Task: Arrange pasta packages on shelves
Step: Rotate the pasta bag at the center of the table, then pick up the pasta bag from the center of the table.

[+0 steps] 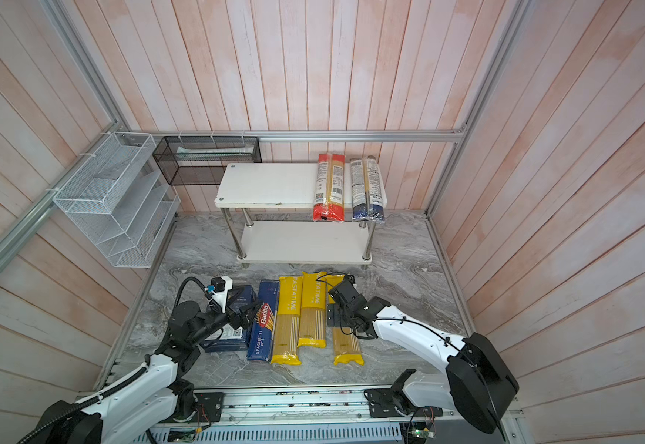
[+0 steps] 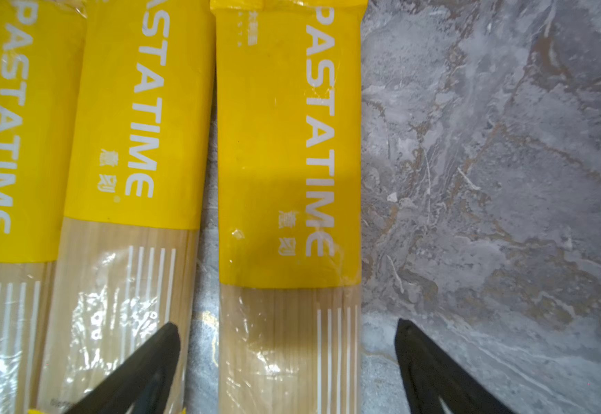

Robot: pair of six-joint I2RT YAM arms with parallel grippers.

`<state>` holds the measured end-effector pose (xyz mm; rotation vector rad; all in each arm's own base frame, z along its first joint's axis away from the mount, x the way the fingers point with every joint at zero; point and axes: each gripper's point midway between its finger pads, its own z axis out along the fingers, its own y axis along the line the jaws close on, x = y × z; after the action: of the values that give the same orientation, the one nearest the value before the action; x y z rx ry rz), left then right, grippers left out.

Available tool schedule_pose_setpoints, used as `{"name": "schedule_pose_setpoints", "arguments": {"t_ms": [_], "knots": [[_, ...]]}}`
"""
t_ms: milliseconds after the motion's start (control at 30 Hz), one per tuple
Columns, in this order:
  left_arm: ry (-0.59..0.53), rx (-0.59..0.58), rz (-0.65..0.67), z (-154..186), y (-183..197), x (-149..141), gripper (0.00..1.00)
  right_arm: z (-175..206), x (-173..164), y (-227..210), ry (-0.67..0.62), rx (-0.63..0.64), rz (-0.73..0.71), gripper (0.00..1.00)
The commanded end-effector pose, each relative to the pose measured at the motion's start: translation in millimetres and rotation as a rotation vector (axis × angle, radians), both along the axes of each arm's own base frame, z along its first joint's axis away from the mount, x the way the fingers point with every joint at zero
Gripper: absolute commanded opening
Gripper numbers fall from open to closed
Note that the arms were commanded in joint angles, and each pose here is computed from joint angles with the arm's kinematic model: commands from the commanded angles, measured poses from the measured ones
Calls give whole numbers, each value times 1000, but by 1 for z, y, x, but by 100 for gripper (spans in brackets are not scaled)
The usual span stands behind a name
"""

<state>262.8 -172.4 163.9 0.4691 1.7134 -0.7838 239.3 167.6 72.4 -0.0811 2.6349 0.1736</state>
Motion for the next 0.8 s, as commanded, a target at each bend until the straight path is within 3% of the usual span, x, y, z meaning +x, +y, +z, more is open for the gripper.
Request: {"name": "schedule_pose_setpoints", "arguments": {"t_ms": [0,767], "knots": [[-12,-1,-11,0,-2,-2,100,1,1,-5,5,-34,7,98],[-13,4,-12,0,-2,-2,100,-4,-9,-4,25,-28,77,98]]}}
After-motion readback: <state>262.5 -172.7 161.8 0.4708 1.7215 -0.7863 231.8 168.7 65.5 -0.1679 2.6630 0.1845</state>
